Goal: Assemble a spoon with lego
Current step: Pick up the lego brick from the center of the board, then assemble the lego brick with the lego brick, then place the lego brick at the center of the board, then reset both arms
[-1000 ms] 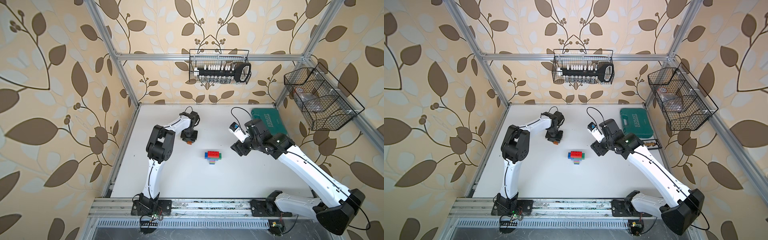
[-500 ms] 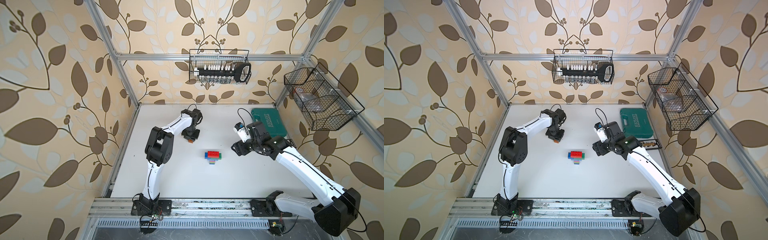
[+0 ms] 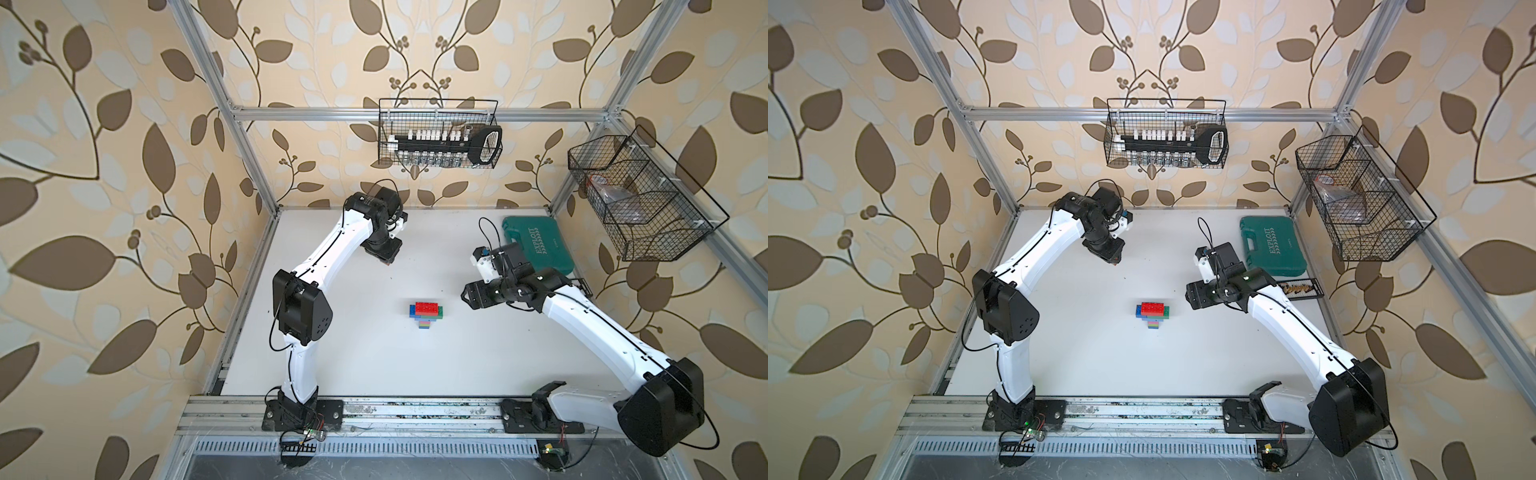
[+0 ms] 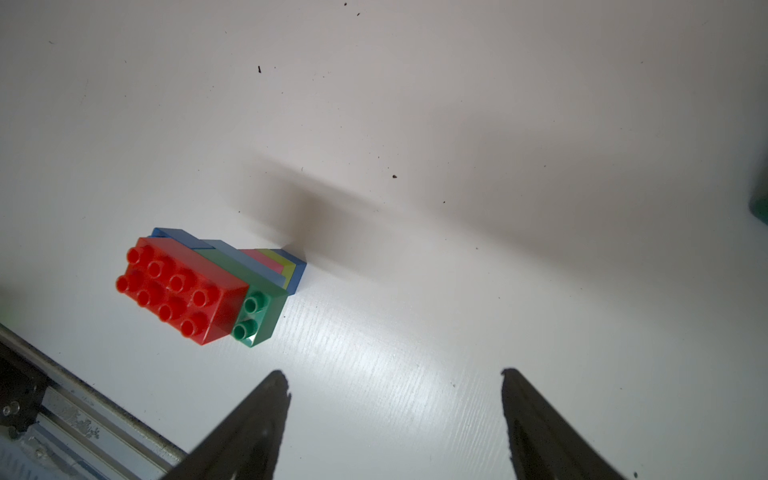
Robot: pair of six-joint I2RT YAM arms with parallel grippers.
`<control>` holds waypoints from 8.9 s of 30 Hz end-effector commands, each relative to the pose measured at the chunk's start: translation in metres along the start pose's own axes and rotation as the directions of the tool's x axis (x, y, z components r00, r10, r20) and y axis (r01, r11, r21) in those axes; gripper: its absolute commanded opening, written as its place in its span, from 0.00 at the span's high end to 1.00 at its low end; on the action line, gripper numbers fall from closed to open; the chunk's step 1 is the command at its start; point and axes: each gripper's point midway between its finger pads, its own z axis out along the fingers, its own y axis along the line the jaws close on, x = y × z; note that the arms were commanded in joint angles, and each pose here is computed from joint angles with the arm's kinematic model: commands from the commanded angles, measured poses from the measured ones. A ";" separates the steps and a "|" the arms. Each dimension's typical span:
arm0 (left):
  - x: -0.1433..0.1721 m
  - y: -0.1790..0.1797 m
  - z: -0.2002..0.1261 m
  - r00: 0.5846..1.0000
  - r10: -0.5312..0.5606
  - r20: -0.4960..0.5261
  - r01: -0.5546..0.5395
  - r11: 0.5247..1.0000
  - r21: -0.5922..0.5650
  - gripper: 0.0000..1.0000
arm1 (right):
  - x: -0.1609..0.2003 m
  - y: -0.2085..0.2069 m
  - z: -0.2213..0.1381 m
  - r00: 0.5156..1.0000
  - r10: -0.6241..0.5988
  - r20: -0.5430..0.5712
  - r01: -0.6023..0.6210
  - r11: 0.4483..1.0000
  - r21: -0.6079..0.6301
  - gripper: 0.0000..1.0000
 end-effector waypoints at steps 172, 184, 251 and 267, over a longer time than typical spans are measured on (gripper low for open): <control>0.016 -0.101 0.142 0.591 0.779 -0.208 -0.759 0.625 0.184 0.01 | 0.045 -0.018 -0.001 0.982 0.161 -0.099 -0.168 0.983 -0.070 0.20; -0.094 -0.011 0.003 0.839 0.441 0.320 -0.433 0.896 -0.101 0.01 | 0.018 -0.051 -0.014 0.971 0.207 0.118 -0.218 0.972 0.088 0.02; 0.182 0.228 0.072 0.525 -0.306 0.795 0.699 0.687 -0.197 0.01 | -0.022 -0.191 0.050 0.748 -0.044 0.662 -0.337 0.835 0.436 0.02; 0.182 0.228 0.072 0.525 -0.306 0.794 0.699 0.687 -0.197 0.01 | -0.021 -0.191 0.051 0.749 -0.043 0.661 -0.337 0.835 0.436 0.02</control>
